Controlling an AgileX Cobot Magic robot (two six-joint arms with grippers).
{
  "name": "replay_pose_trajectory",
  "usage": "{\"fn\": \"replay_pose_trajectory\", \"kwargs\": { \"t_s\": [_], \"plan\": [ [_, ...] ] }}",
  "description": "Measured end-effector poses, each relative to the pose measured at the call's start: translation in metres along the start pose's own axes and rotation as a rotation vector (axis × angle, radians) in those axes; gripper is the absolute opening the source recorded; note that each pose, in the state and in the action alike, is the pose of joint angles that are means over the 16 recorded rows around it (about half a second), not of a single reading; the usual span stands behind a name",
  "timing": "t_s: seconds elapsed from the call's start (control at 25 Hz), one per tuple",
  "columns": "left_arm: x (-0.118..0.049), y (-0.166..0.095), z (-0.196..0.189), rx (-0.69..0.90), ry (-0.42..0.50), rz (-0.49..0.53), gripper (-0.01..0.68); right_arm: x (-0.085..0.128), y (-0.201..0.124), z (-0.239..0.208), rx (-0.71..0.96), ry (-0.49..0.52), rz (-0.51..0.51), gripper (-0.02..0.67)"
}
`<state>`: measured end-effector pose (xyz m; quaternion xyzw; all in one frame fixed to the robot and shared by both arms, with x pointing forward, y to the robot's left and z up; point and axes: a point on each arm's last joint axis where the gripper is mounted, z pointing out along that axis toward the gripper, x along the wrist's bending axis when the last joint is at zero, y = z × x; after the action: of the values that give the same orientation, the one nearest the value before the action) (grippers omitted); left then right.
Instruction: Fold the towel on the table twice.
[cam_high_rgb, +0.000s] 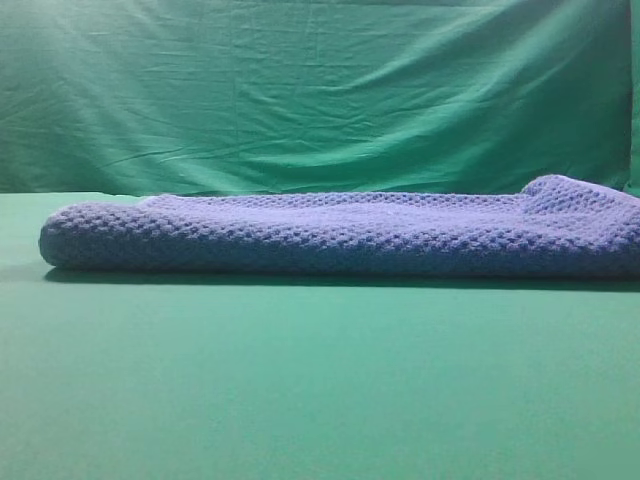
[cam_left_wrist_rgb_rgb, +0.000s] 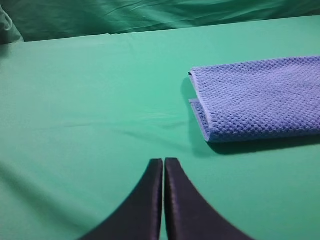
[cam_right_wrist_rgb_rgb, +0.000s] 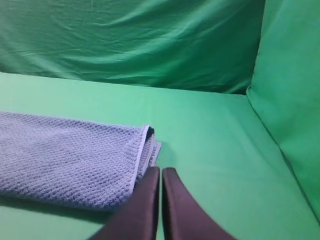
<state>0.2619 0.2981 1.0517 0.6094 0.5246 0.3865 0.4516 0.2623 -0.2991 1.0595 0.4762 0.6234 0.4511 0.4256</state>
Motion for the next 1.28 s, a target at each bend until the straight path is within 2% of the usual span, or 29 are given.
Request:
{"fn": "replay_pose_trajectory", "kwargs": {
  "t_s": [0.68,1.28],
  "plan": [
    [-0.002,-0.051,0.041,-0.013,-0.028,-0.053,0.0,0.007,-0.042,0.027,0.037,0.016,-0.006,0.0],
    [-0.002,-0.069,0.051,-0.004,-0.026,-0.056,0.0,0.008,-0.05,0.031,0.06,0.019,-0.007,0.0]
  ]
}}
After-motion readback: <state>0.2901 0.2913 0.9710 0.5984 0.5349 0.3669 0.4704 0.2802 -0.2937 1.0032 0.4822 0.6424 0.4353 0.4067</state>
